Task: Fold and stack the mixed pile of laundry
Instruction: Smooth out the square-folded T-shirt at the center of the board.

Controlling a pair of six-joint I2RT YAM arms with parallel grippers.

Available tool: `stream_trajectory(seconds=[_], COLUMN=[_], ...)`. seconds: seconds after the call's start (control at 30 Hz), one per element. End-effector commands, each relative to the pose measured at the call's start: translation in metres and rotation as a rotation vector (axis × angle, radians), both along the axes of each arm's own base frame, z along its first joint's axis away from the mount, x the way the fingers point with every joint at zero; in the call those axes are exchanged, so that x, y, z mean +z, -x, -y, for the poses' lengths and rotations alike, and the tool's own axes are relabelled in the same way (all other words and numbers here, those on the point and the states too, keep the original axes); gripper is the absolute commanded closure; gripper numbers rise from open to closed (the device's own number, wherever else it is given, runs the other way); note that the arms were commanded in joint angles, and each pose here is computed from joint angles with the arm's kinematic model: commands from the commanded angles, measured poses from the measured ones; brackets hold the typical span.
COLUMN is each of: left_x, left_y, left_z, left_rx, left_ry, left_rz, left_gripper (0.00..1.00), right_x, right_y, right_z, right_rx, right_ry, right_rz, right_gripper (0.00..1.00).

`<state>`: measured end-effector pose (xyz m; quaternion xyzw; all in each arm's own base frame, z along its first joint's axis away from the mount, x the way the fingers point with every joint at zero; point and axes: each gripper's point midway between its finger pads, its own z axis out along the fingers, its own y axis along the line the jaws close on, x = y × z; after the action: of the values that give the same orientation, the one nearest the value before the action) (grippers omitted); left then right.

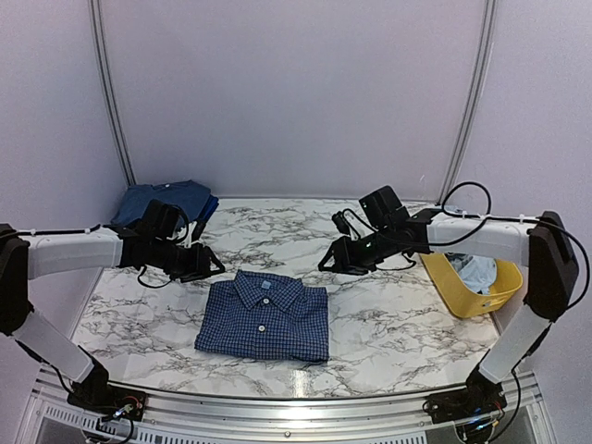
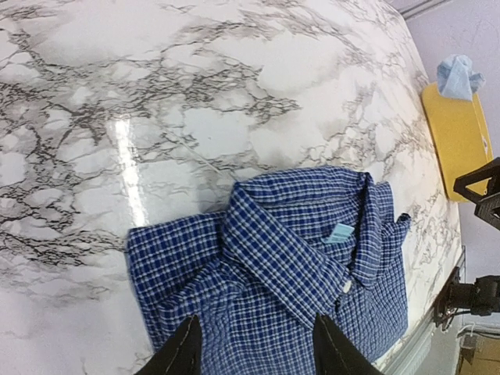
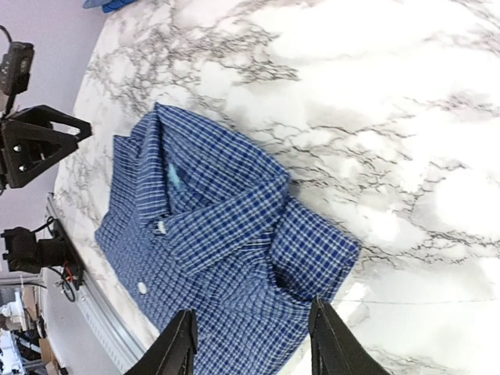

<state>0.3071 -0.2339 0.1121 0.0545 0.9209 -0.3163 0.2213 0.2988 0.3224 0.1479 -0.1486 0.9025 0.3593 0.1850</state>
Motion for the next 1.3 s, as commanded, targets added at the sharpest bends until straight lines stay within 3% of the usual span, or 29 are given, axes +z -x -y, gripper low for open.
stream_trajectory(seconds=[0.0, 0.27, 0.43, 0.57, 0.63, 0.87, 1.03, 1.1, 1.17, 1.27], left_x=[-0.022, -0.047, -0.051, -0.055, -0.055, -0.046, -0.047, -0.047, -0.048, -0.055], left_y=[-0.004, -0.006, -0.003, -0.001, 0.000, -0.006, -0.008, -0.010, -0.010, -0.006], left_z=[-0.009, -0.009, -0.013, -0.022, -0.022, -0.017, -0.021, -0.031, -0.043, -0.044], left_rx=[-0.009, -0.029, -0.025, 0.012, 0.013, -0.003, 0.011, 0.043, 0.086, 0.075], left_ry=[-0.065, -0.111, -0.124, -0.148, -0.141, -0.123, -0.118, -0.148, -0.168, -0.155], left_rz=[-0.056, -0.092, -0.097, -0.111, -0.116, -0.091, -0.099, -0.099, -0.102, -0.133], left_gripper=[0.50, 0.53, 0.57, 0.52, 0.53, 0.78, 0.88, 0.84, 0.69, 0.60], right_x=[-0.048, -0.091, -0.087, -0.074, -0.067, -0.066, -0.064, -0.064, -0.065, -0.066], right_y=[0.003, -0.004, -0.007, -0.008, -0.008, -0.007, -0.008, -0.008, -0.008, -0.007], right_z=[0.010, 0.001, -0.005, -0.009, -0.012, -0.012, -0.011, -0.010, -0.010, -0.009], right_rx=[0.026, 0.062, 0.082, 0.090, 0.095, 0.110, 0.107, 0.106, 0.106, 0.104], right_ry=[0.139, 0.187, 0.170, 0.137, 0.123, 0.131, 0.139, 0.140, 0.143, 0.143], right_rz=[-0.068, -0.127, -0.122, -0.103, -0.097, -0.105, -0.099, -0.099, -0.101, -0.101], right_gripper=[0.54, 0.49, 0.60, 0.61, 0.67, 0.98, 1.00, 1.00, 1.00, 1.00])
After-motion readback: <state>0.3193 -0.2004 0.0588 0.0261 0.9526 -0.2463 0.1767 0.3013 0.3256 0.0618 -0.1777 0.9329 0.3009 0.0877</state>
